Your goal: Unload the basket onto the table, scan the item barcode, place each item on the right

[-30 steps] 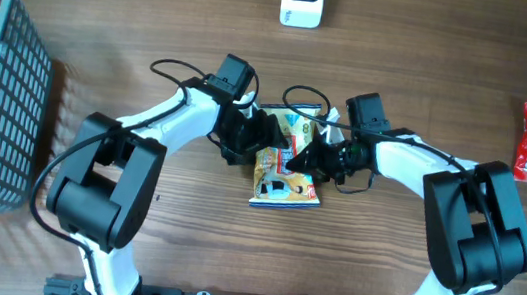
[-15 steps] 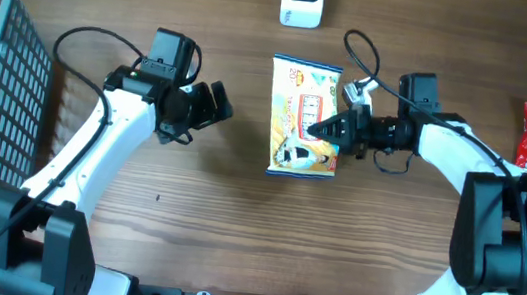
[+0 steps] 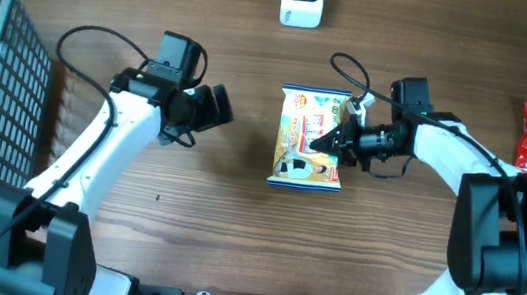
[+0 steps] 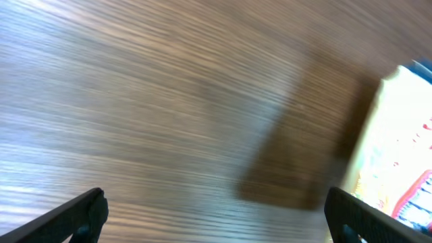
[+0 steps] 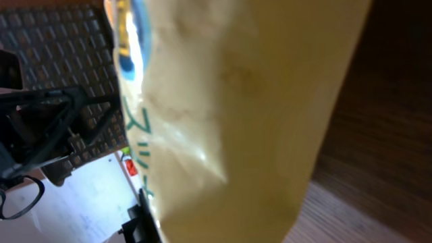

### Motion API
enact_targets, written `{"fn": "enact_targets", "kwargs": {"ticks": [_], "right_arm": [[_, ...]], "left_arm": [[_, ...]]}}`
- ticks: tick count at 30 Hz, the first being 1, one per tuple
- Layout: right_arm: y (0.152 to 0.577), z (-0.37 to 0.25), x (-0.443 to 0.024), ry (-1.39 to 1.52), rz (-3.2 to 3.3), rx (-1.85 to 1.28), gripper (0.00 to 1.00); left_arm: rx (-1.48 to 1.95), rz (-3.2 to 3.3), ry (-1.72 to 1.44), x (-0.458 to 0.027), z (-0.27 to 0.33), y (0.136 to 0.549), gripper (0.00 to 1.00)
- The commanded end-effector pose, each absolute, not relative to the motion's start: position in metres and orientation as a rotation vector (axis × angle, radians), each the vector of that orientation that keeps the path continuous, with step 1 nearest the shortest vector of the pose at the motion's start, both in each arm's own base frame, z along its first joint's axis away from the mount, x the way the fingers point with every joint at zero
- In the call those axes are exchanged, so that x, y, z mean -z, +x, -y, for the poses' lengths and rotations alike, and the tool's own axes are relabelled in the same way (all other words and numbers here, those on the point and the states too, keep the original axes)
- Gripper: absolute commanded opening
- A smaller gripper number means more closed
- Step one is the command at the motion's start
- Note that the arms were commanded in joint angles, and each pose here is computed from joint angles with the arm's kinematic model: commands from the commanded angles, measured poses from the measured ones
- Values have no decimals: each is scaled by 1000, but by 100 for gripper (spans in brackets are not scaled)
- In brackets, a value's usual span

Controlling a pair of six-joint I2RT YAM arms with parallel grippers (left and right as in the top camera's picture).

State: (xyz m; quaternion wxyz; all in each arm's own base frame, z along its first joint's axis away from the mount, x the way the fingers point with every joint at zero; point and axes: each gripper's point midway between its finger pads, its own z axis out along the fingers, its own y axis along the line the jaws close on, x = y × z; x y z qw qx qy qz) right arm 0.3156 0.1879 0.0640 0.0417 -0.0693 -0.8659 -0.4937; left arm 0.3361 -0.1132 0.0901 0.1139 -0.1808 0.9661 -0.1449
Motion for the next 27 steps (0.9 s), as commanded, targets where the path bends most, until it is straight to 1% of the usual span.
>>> {"fn": "enact_targets", "kwargs": {"ticks": [1,5,7,9,13,15,21,22,23,24,26,27], "right_arm": [[314,-207,-110,-4,2501,1822,4],[313,-209,-117,17,2463,1868,4],[310,-212,-124,53,2416,1919,4],[304,-217,-135,95,2339,1981,4],[299,-224,-133,124,2343,1960,4],[298,-226,-133,127,2339,1956,4],[299,-226,-131,136,2353,1953,4],[300,-225,-128,131,2375,1934,7],[301,-224,-124,125,2406,1909,15],[304,-223,-117,114,2452,1869,28],[309,-218,-103,86,2552,1772,33],[312,-215,-94,67,2610,1708,40]], "left_arm": [[670,-2867,-338,-80,157,324,100],[712,-2925,-317,-53,170,310,100],[845,-2936,-275,-46,188,305,100],[998,-2908,-208,-47,208,305,100],[1252,-2787,-47,-67,244,312,100],[1299,-2754,-6,-73,250,313,100],[1291,-2755,11,-72,248,313,100],[1291,-2749,6,-74,247,314,100],[1302,-2742,4,-76,246,315,99],[1334,-2725,4,-82,244,316,98],[1375,-2692,14,-93,242,317,96],[1384,-2674,17,-99,241,318,96]]}}
